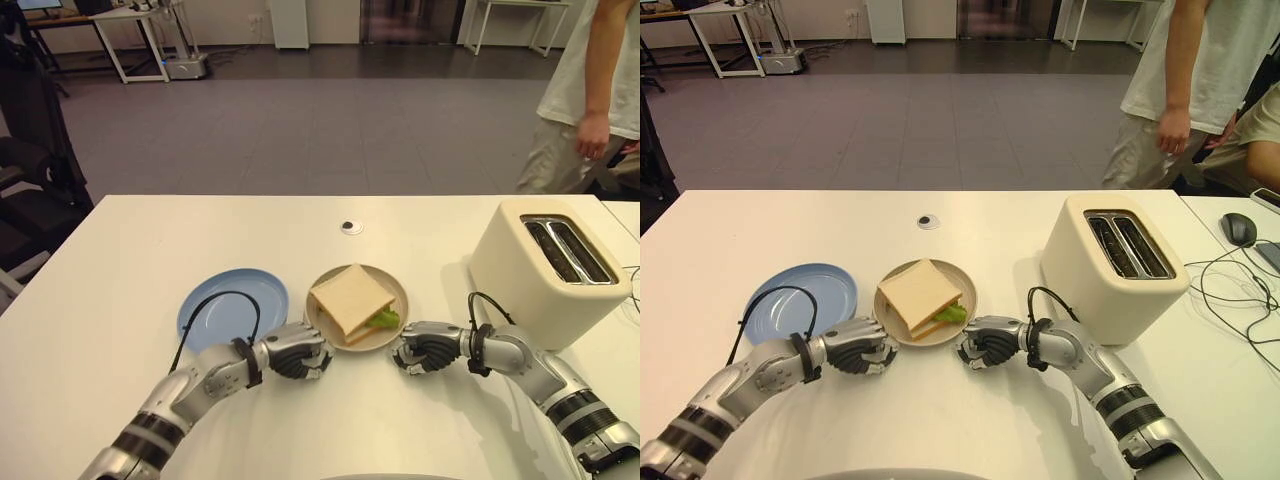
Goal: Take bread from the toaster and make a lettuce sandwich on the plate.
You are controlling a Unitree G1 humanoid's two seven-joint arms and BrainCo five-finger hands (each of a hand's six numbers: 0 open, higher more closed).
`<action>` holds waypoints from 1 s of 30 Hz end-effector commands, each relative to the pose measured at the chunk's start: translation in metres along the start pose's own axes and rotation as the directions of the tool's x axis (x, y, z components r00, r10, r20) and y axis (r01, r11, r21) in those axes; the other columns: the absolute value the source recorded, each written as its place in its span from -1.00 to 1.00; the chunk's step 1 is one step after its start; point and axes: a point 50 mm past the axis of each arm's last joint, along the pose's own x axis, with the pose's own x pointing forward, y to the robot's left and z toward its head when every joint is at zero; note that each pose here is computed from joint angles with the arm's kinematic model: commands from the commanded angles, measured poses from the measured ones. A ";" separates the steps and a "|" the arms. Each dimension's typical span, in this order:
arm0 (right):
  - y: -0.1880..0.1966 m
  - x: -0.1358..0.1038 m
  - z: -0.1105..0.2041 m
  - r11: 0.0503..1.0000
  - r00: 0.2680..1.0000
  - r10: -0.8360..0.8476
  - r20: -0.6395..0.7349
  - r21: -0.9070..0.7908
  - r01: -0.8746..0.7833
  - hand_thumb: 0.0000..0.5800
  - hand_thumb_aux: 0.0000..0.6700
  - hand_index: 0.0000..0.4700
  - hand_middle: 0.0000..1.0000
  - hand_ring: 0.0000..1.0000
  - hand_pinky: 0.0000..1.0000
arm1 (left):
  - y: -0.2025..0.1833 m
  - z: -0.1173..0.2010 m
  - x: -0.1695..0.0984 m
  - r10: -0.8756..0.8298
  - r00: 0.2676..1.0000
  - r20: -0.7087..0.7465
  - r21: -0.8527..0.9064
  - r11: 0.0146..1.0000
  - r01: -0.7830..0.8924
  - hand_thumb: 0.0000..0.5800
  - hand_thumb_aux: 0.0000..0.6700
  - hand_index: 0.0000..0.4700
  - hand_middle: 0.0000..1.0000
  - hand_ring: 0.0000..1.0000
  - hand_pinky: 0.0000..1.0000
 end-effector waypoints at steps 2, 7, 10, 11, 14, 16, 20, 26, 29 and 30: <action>0.000 0.010 -0.035 0.993 0.974 -0.093 -0.209 0.054 0.106 1.00 0.98 0.98 1.00 1.00 1.00 | -0.001 -0.021 0.026 0.027 0.997 -0.069 0.189 0.982 -0.013 1.00 1.00 1.00 1.00 1.00 1.00; -0.017 0.013 -0.037 0.959 0.945 -0.265 -0.194 0.054 0.280 1.00 1.00 1.00 1.00 1.00 1.00 | 0.030 -0.019 0.038 0.260 0.965 0.013 0.307 0.918 -0.251 1.00 1.00 1.00 1.00 1.00 1.00; -0.022 0.010 -0.019 0.945 0.944 -0.324 -0.063 0.033 0.327 0.61 0.11 0.11 1.00 1.00 1.00 | 0.036 -0.014 0.024 0.375 0.925 0.069 0.287 0.880 -0.378 1.00 1.00 1.00 1.00 1.00 1.00; -0.024 0.006 -0.013 0.938 0.939 -0.344 -0.015 0.039 0.345 -1.00 -1.00 -1.00 1.00 1.00 1.00 | 0.038 -0.010 0.018 0.426 0.901 0.086 0.250 0.866 -0.434 1.00 1.00 1.00 1.00 1.00 1.00; -0.033 -0.015 0.003 0.920 0.914 -0.391 0.111 0.093 0.382 -1.00 -1.00 -1.00 0.98 0.98 0.98 | 0.043 0.006 -0.005 0.585 0.804 0.109 0.061 0.803 -0.593 0.14 -0.31 -0.31 0.09 0.09 0.09; -0.047 -0.028 0.013 0.891 0.876 -0.448 0.178 0.171 0.421 -1.00 -1.00 -1.00 0.85 0.85 0.85 | 0.046 0.011 -0.017 0.677 0.733 0.071 -0.123 0.735 -0.667 -0.70 -0.84 -0.84 -1.00 -1.00 -1.00; -0.070 -0.027 0.014 0.766 0.757 -0.631 0.169 0.290 0.574 -1.00 -1.00 -1.00 -1.00 -1.00 -1.00 | 0.059 0.004 -0.026 0.794 0.606 -0.033 -0.402 0.545 -0.736 -1.00 -1.00 -1.00 -1.00 -1.00 -1.00; -0.064 0.000 0.000 0.587 0.662 -0.748 0.037 0.502 0.635 -1.00 -1.00 -1.00 -1.00 -1.00 -1.00 | 0.056 -0.003 -0.022 0.799 0.592 -0.106 -0.617 0.414 -0.669 -1.00 -1.00 -1.00 -1.00 -1.00 -1.00; -0.063 0.004 -0.006 0.492 0.618 -0.786 0.002 0.607 0.624 -1.00 -1.00 -1.00 -1.00 -1.00 -1.00 | 0.056 -0.006 -0.020 0.792 0.600 -0.111 -0.677 0.382 -0.630 -1.00 -1.00 -1.00 -1.00 -1.00 -1.00; -0.064 0.005 -0.009 0.468 0.608 -0.794 -0.003 0.636 0.614 -1.00 -1.00 -1.00 -1.00 -1.00 -1.00 | 0.056 -0.008 -0.021 0.793 0.597 -0.118 -0.690 0.367 -0.624 -1.00 -1.00 -1.00 -1.00 -1.00 -1.00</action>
